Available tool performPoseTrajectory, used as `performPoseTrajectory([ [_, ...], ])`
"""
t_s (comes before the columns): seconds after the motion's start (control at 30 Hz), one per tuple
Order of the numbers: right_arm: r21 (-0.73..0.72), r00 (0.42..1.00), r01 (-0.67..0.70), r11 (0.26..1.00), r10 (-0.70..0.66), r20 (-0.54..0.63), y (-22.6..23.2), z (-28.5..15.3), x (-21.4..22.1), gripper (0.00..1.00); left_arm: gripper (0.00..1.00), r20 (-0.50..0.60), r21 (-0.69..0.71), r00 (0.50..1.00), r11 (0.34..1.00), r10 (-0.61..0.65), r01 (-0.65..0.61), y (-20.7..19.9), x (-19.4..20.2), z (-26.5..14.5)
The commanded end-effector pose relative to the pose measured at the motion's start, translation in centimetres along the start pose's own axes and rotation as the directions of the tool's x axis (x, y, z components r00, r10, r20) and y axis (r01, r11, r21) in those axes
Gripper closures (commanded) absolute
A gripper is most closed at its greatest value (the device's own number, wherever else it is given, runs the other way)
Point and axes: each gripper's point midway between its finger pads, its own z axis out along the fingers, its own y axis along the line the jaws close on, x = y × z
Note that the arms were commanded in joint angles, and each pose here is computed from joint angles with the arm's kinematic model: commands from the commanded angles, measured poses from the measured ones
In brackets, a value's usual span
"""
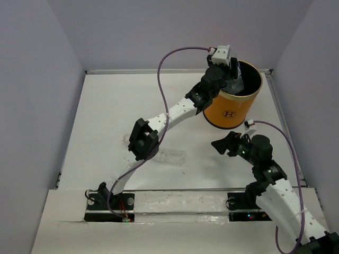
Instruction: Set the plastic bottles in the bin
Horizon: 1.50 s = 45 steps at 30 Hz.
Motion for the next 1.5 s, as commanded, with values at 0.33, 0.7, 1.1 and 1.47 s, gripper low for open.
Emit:
performPoseTrajectory([
  [0.33, -0.158, 0.996, 0.070, 0.985, -0.077, -0.038, 3.2, 1.3, -0.3, 0.18, 0.01, 0.256, 0.107, 0.966, 0.991, 0.047, -0.077, -5.8, -17.2, -5.4],
  [0.7, -0.265, 0.905, 0.322, 0.909, -0.377, -0.195, 9.5, 6.4, 4.6, 0.09, 0.01, -0.089, -0.139, 0.996, 0.990, -0.018, 0.006, 7.6, -13.5, -19.6],
  [1.1, -0.383, 0.601, 0.598, 0.704, -0.710, -0.367, 12.8, 13.8, 9.2, 0.06, 0.01, -0.291, -0.490, 0.957, 0.859, -0.003, -0.147, 25.0, -8.5, -34.8],
  [1.47, -0.497, 0.423, 0.606, 0.622, -0.780, -0.461, 12.3, 16.8, 14.9, 0.13, 0.01, -0.250, -0.584, 0.968, 0.797, 0.006, -0.155, 28.6, -7.6, -39.5],
])
